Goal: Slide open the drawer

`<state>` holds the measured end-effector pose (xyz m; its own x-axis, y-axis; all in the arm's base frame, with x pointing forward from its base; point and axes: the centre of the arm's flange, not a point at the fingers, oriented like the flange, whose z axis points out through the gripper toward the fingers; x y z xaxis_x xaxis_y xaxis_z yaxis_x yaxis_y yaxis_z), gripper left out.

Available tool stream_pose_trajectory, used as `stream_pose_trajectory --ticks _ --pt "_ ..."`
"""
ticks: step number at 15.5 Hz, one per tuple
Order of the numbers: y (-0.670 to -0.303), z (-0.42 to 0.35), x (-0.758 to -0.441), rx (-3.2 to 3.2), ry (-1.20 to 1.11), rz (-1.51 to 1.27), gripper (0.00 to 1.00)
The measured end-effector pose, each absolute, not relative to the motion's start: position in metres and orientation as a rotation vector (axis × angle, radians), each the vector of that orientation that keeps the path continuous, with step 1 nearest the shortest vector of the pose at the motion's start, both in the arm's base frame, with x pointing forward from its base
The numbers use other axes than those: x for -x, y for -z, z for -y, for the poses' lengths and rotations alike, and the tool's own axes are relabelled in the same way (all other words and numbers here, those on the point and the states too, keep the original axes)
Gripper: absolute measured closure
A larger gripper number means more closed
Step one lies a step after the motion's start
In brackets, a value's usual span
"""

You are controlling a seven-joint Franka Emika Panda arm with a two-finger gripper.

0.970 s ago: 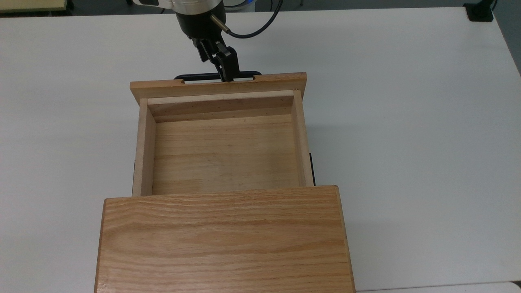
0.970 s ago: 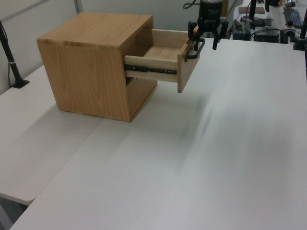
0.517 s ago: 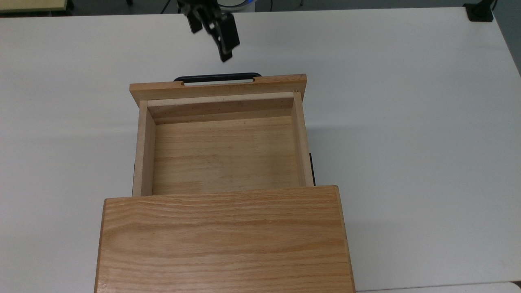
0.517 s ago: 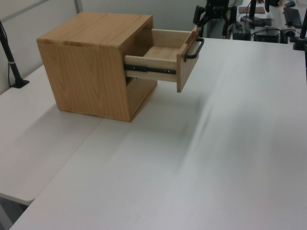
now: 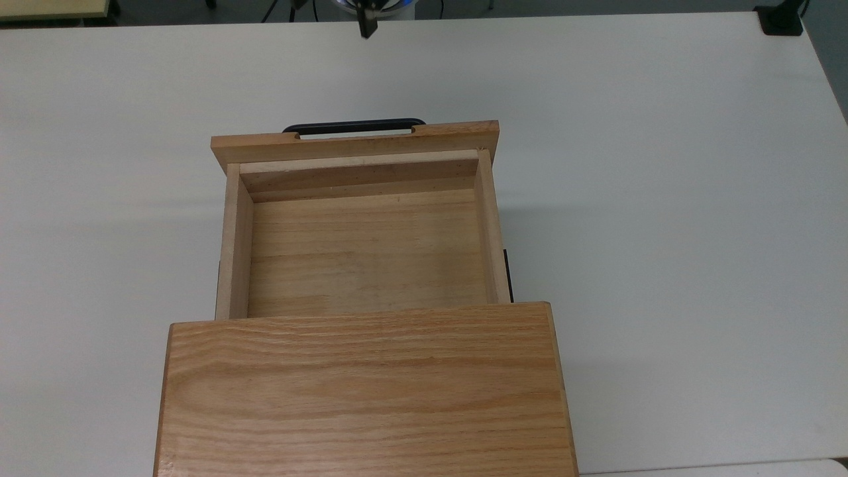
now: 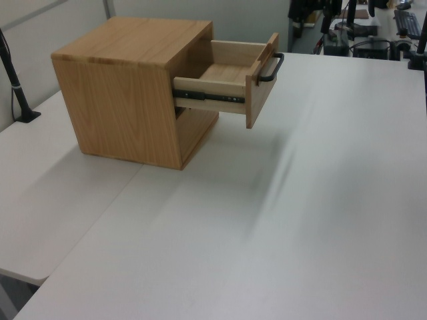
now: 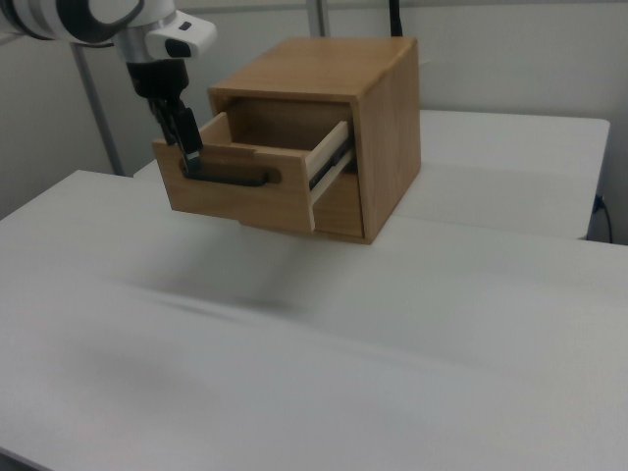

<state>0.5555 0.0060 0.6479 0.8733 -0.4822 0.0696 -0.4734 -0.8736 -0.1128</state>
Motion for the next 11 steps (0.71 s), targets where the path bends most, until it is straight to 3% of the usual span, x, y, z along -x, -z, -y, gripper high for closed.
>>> stream_pose_trajectory --ticks 8,11 --pt "-0.633 0.005 -0.542 3.161 0.124 -0.071 0.0" --pt "-0.63 0.006 -0.54 3.167 0.097 0.01 0.0"
